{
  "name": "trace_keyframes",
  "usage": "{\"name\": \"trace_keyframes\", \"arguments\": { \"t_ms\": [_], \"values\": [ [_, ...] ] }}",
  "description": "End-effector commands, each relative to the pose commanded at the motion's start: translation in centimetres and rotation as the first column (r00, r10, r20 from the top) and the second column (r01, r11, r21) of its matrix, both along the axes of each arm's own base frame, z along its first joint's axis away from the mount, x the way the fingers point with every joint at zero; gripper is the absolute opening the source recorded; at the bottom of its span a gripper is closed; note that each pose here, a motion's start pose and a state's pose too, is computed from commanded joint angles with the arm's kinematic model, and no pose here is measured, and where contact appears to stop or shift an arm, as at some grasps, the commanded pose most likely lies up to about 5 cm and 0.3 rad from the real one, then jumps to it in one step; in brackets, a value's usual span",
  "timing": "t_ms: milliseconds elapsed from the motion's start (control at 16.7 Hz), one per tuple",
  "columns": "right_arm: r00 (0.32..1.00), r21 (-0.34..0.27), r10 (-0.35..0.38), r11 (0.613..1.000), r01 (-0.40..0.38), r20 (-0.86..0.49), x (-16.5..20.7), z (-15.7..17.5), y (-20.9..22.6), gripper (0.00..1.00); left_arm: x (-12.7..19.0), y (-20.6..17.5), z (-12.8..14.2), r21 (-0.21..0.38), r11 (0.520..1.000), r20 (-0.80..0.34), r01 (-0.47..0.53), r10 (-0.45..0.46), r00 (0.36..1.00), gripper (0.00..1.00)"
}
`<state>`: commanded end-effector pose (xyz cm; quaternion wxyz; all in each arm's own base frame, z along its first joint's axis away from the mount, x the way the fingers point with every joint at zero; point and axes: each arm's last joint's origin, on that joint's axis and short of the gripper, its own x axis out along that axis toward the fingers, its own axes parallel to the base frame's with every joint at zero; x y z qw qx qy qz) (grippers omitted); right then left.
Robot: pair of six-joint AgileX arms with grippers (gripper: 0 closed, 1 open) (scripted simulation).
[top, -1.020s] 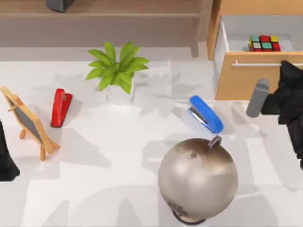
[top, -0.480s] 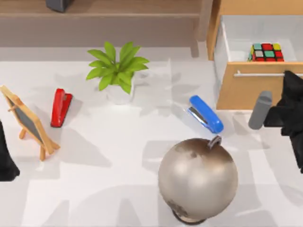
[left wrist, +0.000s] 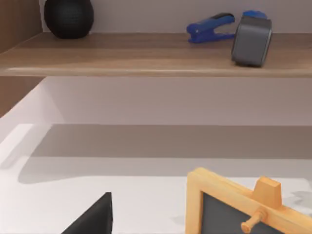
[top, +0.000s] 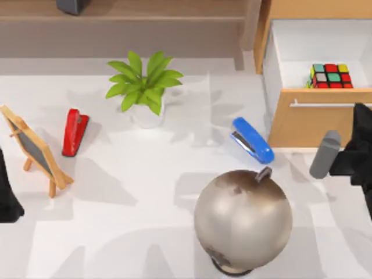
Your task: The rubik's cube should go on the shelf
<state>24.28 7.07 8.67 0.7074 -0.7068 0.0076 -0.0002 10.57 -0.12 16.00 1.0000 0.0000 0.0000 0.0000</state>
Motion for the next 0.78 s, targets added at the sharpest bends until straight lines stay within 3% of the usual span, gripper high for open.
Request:
{"name": "trace_keyframes", "arguments": {
  "t_ms": [780],
  "values": [
    [1.000,0.000,0.000,1.000,0.000,0.000,0.00,0.00,0.00,0.98,0.00,0.00,0.00,0.000,1.000,0.000,0.000,0.000,1.000,1.00]
  ]
}}
